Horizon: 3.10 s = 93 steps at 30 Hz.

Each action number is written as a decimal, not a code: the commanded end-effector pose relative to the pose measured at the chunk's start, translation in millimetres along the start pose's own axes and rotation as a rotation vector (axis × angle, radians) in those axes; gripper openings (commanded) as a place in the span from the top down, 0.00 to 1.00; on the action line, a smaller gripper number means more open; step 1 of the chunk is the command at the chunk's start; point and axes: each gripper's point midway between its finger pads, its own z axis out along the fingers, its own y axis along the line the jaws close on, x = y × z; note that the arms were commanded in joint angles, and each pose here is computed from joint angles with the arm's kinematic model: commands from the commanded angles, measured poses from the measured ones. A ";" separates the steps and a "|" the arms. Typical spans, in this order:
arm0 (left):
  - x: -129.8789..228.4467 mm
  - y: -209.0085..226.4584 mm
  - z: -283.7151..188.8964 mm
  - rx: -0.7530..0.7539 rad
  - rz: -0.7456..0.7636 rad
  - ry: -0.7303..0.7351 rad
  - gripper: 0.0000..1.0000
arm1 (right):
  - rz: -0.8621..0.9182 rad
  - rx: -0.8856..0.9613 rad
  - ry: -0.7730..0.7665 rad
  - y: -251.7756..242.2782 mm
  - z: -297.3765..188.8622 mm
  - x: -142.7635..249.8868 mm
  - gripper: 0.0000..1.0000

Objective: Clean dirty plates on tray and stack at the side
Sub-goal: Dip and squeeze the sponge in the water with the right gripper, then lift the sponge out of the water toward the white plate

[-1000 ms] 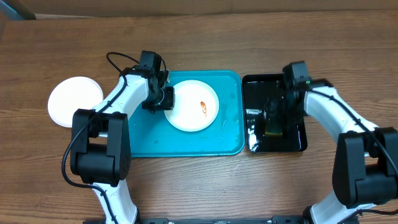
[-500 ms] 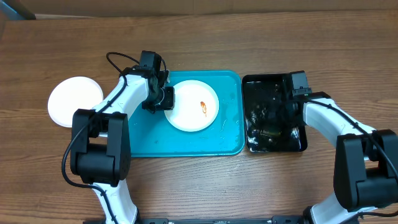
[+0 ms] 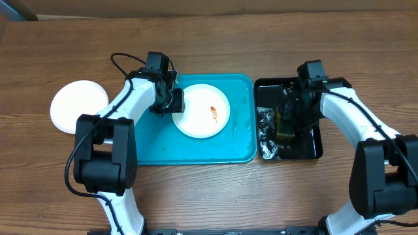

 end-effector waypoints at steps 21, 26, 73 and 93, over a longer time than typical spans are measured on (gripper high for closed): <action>11.1 1.4 9.3 -0.012 -0.004 0.044 0.50 | -0.031 -0.008 -0.008 3.2 24.2 14.4 0.37; 7.3 0.9 9.4 -0.010 -0.001 0.028 0.50 | -0.040 -0.023 -0.063 7.4 24.0 1.1 0.46; 4.7 0.0 14.9 -0.002 0.003 0.001 0.82 | -0.096 0.056 -0.178 16.6 -45.5 -29.0 0.96; 27.4 3.7 13.6 -0.021 -0.095 0.092 0.80 | -0.248 0.380 -0.238 6.3 -82.7 -22.5 0.96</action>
